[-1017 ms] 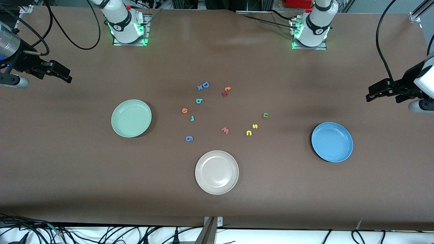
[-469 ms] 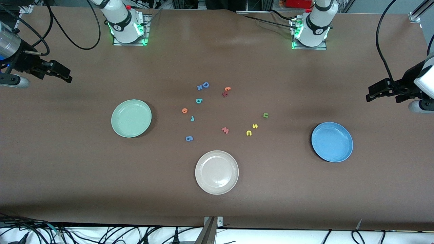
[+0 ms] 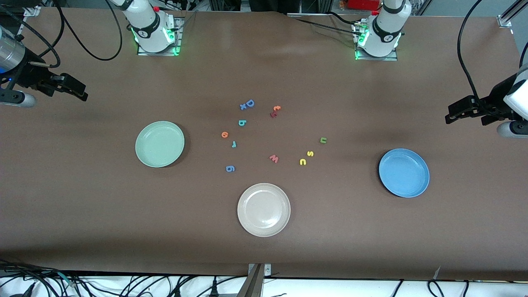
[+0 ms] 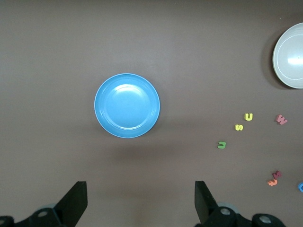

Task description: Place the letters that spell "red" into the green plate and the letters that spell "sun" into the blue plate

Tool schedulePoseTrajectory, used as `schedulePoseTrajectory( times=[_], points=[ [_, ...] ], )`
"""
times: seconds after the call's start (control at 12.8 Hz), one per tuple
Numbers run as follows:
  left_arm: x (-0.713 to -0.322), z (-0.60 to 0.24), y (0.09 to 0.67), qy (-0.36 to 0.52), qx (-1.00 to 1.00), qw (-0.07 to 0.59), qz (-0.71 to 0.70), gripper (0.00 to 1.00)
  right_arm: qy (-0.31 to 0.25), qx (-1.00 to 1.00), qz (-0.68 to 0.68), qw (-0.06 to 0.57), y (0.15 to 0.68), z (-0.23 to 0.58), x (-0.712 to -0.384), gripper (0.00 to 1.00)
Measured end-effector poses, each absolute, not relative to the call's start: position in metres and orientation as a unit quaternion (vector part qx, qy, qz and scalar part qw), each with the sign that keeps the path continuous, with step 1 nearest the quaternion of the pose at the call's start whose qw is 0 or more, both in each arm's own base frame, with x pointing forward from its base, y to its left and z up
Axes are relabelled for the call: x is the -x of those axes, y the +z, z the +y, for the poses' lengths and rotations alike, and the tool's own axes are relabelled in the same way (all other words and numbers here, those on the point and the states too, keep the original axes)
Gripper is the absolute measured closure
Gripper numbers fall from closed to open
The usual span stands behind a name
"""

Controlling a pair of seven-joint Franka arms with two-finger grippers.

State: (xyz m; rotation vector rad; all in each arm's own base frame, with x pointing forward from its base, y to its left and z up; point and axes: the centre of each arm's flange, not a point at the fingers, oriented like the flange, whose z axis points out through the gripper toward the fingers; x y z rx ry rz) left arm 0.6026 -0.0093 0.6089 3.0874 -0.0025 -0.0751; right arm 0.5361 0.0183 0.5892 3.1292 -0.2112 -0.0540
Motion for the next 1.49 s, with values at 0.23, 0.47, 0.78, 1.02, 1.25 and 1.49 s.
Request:
schedulePoseTrajectory(
  times=[0.23,0.47,0.78,1.02,1.25,1.49],
  points=[
    [-0.603,-0.009,0.609,-0.024,-0.999,0.027,-0.001,0.0,-0.017,-0.998,-0.067,0.002,0.589,0.018,-0.536,0.0],
    [-0.603,-0.009,0.609,-0.024,-0.999,0.027,-0.001,0.0,-0.017,-0.998,-0.067,0.002,0.589,0.018,-0.536,0.0],
    [-0.603,-0.009,0.609,-0.024,-0.999,0.027,-0.001,0.0,-0.017,-0.998,-0.067,0.002,0.589,0.018,-0.536,0.0],
    [-0.603,-0.01,0.609,-0.024,-0.999,0.027,-0.001,0.0,-0.017,-0.998,-0.06,0.003,0.589,0.026,-0.536,0.0],
    [-0.603,-0.01,0.609,-0.024,-0.999,0.027,-0.002,0.0,-0.017,-0.999,-0.037,0.005,0.589,0.052,-0.534,0.0],
    [-0.602,-0.013,0.61,-0.023,-0.999,0.027,0.005,0.0,-0.037,-0.999,-0.002,0.009,0.567,0.108,-0.535,0.0]
  ],
)
